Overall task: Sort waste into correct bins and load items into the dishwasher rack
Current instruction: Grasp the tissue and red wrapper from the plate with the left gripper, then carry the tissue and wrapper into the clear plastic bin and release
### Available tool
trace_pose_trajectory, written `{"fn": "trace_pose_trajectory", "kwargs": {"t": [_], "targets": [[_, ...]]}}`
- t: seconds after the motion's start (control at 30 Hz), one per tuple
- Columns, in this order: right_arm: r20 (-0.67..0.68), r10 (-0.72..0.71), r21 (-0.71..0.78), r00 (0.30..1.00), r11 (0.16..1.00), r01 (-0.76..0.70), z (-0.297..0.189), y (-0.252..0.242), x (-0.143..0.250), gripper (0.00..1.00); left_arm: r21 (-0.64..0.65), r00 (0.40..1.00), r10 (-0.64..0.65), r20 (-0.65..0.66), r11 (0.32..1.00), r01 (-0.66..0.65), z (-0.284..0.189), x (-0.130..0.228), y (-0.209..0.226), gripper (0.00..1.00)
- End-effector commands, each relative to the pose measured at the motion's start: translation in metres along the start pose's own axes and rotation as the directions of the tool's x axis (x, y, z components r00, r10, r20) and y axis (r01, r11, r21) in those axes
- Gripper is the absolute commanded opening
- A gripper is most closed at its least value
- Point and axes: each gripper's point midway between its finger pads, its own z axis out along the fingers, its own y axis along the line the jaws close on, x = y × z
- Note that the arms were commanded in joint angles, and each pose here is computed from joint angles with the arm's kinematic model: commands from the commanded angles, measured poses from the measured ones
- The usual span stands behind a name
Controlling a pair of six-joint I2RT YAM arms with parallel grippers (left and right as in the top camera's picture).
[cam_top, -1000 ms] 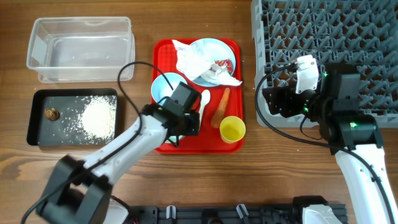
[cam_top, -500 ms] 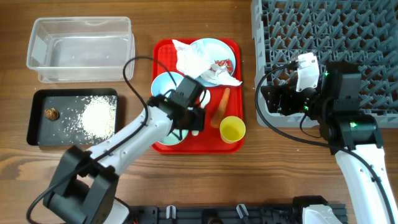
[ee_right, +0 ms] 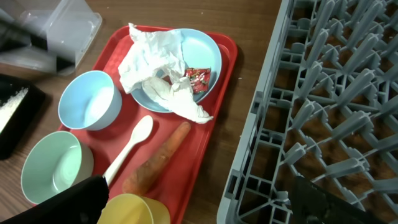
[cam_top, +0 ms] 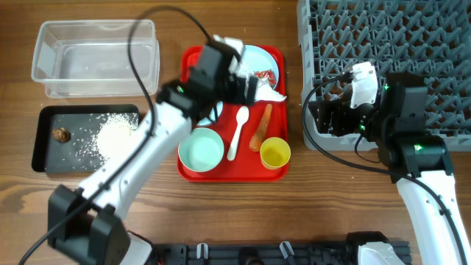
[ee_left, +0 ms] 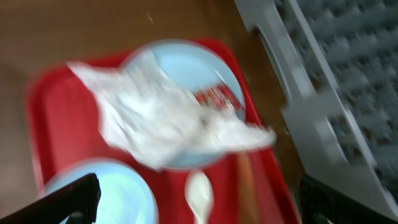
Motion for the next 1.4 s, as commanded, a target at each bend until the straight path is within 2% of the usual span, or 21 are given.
{"fn": "trace_pose_trajectory", "kwargs": {"t": [0.0, 0.13, 0.23, 0.33, 0.57, 0.87, 0.97, 1.03, 1.1, 1.3, 1.33, 1.37], "targets": [[0.018, 0.023, -0.014, 1.0, 1.0, -0.023, -0.002, 0.003, -0.009, 0.96, -0.036, 0.992, 0.122, -0.034, 0.992, -0.124, 0.048, -0.017, 0.036, 1.0], [0.016, 0.028, -0.015, 0.999, 0.999, -0.028, -0.002, 0.003, -0.009, 0.96, -0.008, 0.968, 0.222, -0.12, 0.974, -0.225, 0.1, -0.011, 0.038, 1.0], [0.005, 0.032, -0.014, 0.999, 0.999, -0.032, -0.002, 0.003, -0.006, 0.96, 0.017, 0.939, 0.287, -0.188, 0.957, -0.289, 0.127, 0.008, 0.033, 1.0], [-0.011, 0.038, -0.013, 0.999, 0.999, -0.038, -0.002, 0.003, -0.002, 0.96, 0.035, 0.925, 0.297, -0.236, 0.954, -0.297, 0.146, 0.029, 0.028, 1.0], [-0.01, 0.038, -0.011, 0.999, 0.999, -0.038, -0.002, 0.003, -0.002, 0.96, 0.067, 0.919, 0.309, -0.246, 0.951, -0.302, 0.153, 0.038, 0.018, 1.0], [-0.01, 0.038, -0.011, 0.999, 0.999, -0.038, -0.002, 0.003, -0.002, 0.96, 0.108, 0.91, 0.308, -0.278, 0.951, -0.289, 0.185, 0.064, 0.016, 0.94], [-0.009, 0.037, -0.011, 0.999, 0.999, -0.037, -0.002, 0.003, -0.002, 0.96, 0.104, 0.91, 0.309, -0.278, 0.951, -0.291, 0.189, 0.066, 0.017, 0.87], [-0.008, 0.037, -0.011, 0.999, 0.999, -0.037, -0.002, 0.003, -0.003, 0.96, 0.104, 0.911, 0.309, -0.274, 0.951, -0.291, 0.189, 0.065, 0.017, 0.81], [-0.006, 0.037, -0.011, 0.999, 0.999, -0.037, -0.002, 0.003, -0.003, 0.96, 0.104, 0.911, 0.309, -0.274, 0.951, -0.292, 0.189, 0.065, 0.017, 0.7], [-0.005, 0.036, -0.011, 0.999, 0.999, -0.036, -0.002, 0.003, -0.003, 0.96, 0.105, 0.91, 0.301, -0.285, 0.954, -0.282, 0.193, 0.07, 0.017, 0.18], [-0.005, 0.035, -0.011, 0.999, 0.999, -0.036, -0.002, 0.003, -0.003, 0.96, 0.105, 0.907, 0.298, -0.296, 0.954, -0.28, 0.193, 0.073, 0.018, 0.04], [-0.005, 0.035, -0.011, 0.999, 0.999, -0.036, -0.002, 0.003, -0.003, 0.96, 0.101, 0.909, 0.283, -0.306, 0.959, -0.265, 0.192, 0.075, 0.018, 0.04]]}}
